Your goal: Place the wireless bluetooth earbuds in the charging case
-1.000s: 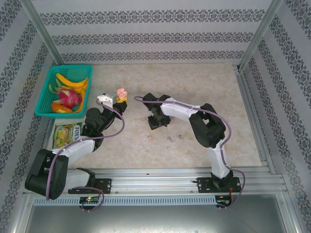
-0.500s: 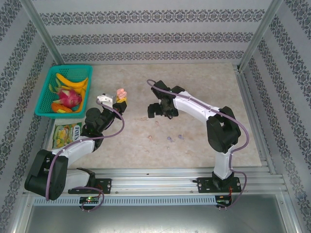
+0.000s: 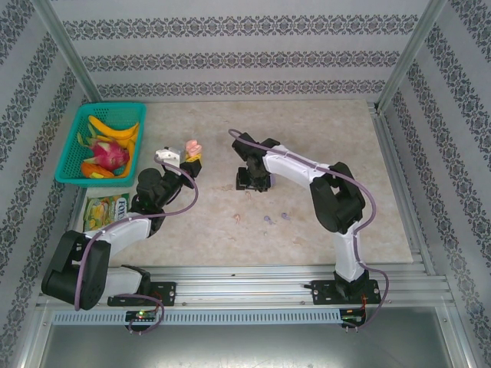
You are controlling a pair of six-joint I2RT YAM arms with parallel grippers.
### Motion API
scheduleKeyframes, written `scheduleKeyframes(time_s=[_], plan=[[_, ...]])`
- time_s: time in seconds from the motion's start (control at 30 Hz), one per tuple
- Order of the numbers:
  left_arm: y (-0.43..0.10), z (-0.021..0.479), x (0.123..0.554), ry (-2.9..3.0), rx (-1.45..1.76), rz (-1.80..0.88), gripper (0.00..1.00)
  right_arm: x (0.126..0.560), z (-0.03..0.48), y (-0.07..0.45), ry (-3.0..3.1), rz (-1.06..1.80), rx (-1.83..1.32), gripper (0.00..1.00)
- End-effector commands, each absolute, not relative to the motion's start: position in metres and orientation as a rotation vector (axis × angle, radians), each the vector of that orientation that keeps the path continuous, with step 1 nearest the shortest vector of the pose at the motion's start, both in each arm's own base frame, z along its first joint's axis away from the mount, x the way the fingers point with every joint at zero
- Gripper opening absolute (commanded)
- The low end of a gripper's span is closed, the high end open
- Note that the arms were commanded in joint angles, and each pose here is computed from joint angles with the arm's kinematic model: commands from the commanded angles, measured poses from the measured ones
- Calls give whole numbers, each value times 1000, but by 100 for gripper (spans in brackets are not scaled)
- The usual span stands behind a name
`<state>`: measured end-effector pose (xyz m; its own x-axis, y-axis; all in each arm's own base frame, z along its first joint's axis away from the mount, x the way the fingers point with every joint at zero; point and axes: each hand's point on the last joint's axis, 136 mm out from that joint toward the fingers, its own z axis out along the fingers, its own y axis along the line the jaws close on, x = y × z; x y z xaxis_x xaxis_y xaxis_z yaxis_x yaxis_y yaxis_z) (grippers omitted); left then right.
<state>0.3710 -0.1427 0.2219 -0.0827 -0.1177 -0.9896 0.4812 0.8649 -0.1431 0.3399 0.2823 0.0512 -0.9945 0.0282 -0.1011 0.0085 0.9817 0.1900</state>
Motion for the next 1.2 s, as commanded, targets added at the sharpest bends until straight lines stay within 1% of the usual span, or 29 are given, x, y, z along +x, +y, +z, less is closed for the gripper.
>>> scheduleKeyframes(time_s=[0.0, 0.27, 0.6, 1.17], plan=[[-143, 242, 376, 1521, 291, -524, 0, 337, 40, 282, 3048, 187, 26, 51], [-144, 241, 376, 1519, 289, -526, 0, 341, 28, 281, 3055, 108, 9, 44], [-145, 238, 379, 1525, 286, -532, 0, 350, 23, 278, 3045, 77, 26, 41], [-145, 237, 380, 1526, 284, -535, 0, 347, 5, 273, 3076, 44, 37, 35]])
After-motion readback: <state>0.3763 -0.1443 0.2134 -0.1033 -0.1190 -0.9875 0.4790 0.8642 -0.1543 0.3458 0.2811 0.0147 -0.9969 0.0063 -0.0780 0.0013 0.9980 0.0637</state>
